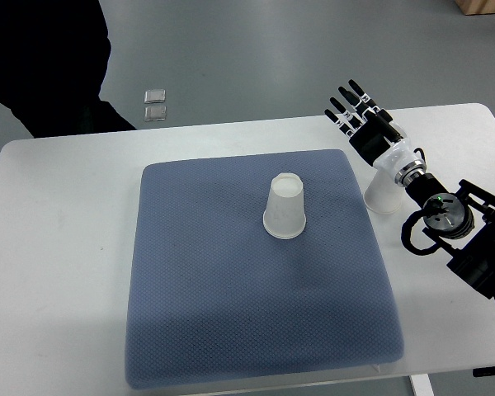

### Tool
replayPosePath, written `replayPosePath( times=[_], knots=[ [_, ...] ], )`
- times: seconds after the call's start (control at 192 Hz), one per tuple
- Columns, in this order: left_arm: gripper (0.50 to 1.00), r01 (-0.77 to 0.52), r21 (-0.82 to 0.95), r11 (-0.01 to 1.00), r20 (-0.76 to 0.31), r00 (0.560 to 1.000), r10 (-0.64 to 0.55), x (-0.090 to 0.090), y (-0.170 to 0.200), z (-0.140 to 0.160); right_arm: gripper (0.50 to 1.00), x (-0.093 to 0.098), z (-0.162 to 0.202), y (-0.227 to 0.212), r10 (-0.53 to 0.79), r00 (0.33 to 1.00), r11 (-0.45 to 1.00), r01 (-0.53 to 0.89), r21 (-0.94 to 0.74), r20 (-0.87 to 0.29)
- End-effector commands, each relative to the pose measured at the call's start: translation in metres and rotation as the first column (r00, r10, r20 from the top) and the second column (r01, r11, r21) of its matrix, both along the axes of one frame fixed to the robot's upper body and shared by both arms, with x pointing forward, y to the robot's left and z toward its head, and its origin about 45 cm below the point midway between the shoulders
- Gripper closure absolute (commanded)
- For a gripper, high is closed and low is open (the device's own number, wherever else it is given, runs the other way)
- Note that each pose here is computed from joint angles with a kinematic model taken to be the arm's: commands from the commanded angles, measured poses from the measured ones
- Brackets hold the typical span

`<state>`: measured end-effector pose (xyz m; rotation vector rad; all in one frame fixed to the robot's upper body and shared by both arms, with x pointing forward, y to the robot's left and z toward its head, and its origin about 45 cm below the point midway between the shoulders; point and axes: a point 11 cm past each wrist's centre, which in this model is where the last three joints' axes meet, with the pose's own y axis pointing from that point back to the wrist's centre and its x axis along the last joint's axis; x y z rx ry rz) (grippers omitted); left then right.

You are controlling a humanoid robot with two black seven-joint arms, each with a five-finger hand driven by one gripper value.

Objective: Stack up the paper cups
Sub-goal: 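Raise the right hand up and away from the loose white cup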

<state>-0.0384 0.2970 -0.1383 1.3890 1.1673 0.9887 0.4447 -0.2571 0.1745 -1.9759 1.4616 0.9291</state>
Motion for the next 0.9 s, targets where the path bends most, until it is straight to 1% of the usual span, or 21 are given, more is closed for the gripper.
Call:
replayPosePath(
  times=[0.0,0.271,0.343,0.406,0.458,0.489,0.499,0.52,0.598,0.687,0.744,0.77,0.786,0.791,0.838,0.843,0.848,0.864,0.874,0.89,0.895],
  knots=[
    [0.5,0.0,-0.001,1.0,0.0,1.0,0.0,0.0,0.0,0.0,0.574,0.0,0.0,0.001,0.002,1.0,1.0,-0.002,0.001,0.001],
    [0.5,0.0,0.001,1.0,0.0,1.0,0.0,0.0,0.0,0.0,0.576,0.002,0.003,0.003,0.018,1.0,0.999,-0.017,-0.032,0.012],
    [0.5,0.0,0.002,1.0,0.0,1.0,0.0,0.0,0.001,0.0,0.574,0.0,0.012,0.012,0.068,0.997,0.997,-0.066,-0.051,0.038],
    [0.5,0.0,0.002,1.0,0.0,1.0,0.0,0.0,0.001,0.0,0.574,-0.002,0.02,0.021,0.133,0.989,0.984,-0.124,-0.126,0.068],
    [0.5,0.0,0.0,1.0,0.002,1.0,0.0,0.0,0.0,0.0,0.574,0.004,0.041,0.021,0.202,0.972,0.952,-0.165,-0.258,0.123],
    [0.5,0.0,0.0,1.0,0.002,1.0,0.0,0.0,0.0,0.0,0.576,0.006,0.051,0.02,0.239,0.961,0.926,-0.183,-0.329,0.138],
    [0.5,0.0,0.0,1.0,0.002,1.0,0.0,0.0,0.0,0.0,0.576,0.006,0.051,0.02,0.239,0.961,0.926,-0.183,-0.329,0.138],
    [0.5,0.0,0.0,1.0,0.002,1.0,0.0,0.0,0.0,0.0,0.574,0.008,0.061,0.018,0.285,0.948,0.891,-0.207,-0.405,0.143],
    [0.5,0.001,0.0,1.0,0.001,1.0,-0.001,0.0,0.0,0.0,0.574,0.01,0.079,0.01,0.391,0.914,0.774,-0.263,-0.575,0.108],
    [0.5,0.001,-0.001,1.0,0.001,1.0,-0.001,0.0,0.0,0.0,0.574,0.011,0.091,-0.001,0.501,0.865,0.55,-0.328,-0.768,-0.011],
    [0.5,0.001,-0.003,1.0,0.001,1.0,-0.001,0.0,-0.001,0.0,0.574,0.011,0.104,-0.006,0.544,0.836,0.417,-0.343,-0.842,-0.071],
    [0.5,0.003,-0.003,1.0,0.001,1.0,-0.003,0.0,-0.001,0.0,0.574,0.011,0.112,-0.011,0.564,0.818,0.33,-0.348,-0.878,-0.112],
    [0.5,0.003,-0.003,1.0,0.001,1.0,-0.003,0.0,-0.001,0.0,0.574,0.01,0.115,-0.013,0.571,0.812,0.301,-0.349,-0.888,-0.125],
    [0.5,0.003,-0.003,1.0,0.0,1.0,-0.003,0.0,-0.001,0.0,0.574,0.01,0.117,-0.015,0.575,0.805,0.267,-0.35,-0.898,-0.142],
    [0.5,0.003,-0.003,1.0,0.0,1.0,-0.003,0.0,-0.001,0.0,0.574,0.01,0.117,-0.015,0.575,0.805,0.267,-0.35,-0.898,-0.142],
    [0.5,0.004,-0.004,1.0,0.0,1.0,-0.004,0.0,-0.001,0.0,0.574,0.008,0.13,-0.018,0.605,0.766,0.1,-0.344,-0.934,-0.218],
    [0.5,0.004,-0.004,1.0,0.0,1.0,-0.004,0.0,-0.001,0.0,0.574,0.008,0.13,-0.018,0.605,0.766,0.098,-0.344,-0.934,-0.218],
    [0.5,0.004,-0.007,1.0,0.0,1.0,-0.004,0.0,-0.002,0.0,0.574,0.009,0.136,-0.019,0.611,0.751,0.022,-0.332,-0.943,-0.25],
    [0.5,0.004,-0.007,1.0,0.0,1.0,-0.004,0.0,-0.002,0.0,0.574,0.009,0.136,-0.019,0.611,0.751,0.022,-0.332,-0.943,-0.251],
    [0.5,0.004,-0.01,1.0,0.0,1.0,-0.004,0.0,-0.003,0.0,0.576,0.008,0.14,-0.02,0.614,0.735,-0.052,-0.326,-0.944,-0.287],
    [0.5,0.004,-0.01,1.0,0.0,1.0,-0.004,0.0,-0.003,0.0,0.576,0.008,0.14,-0.02,0.614,0.735,-0.052,-0.326,-0.944,-0.287]
  ],
)
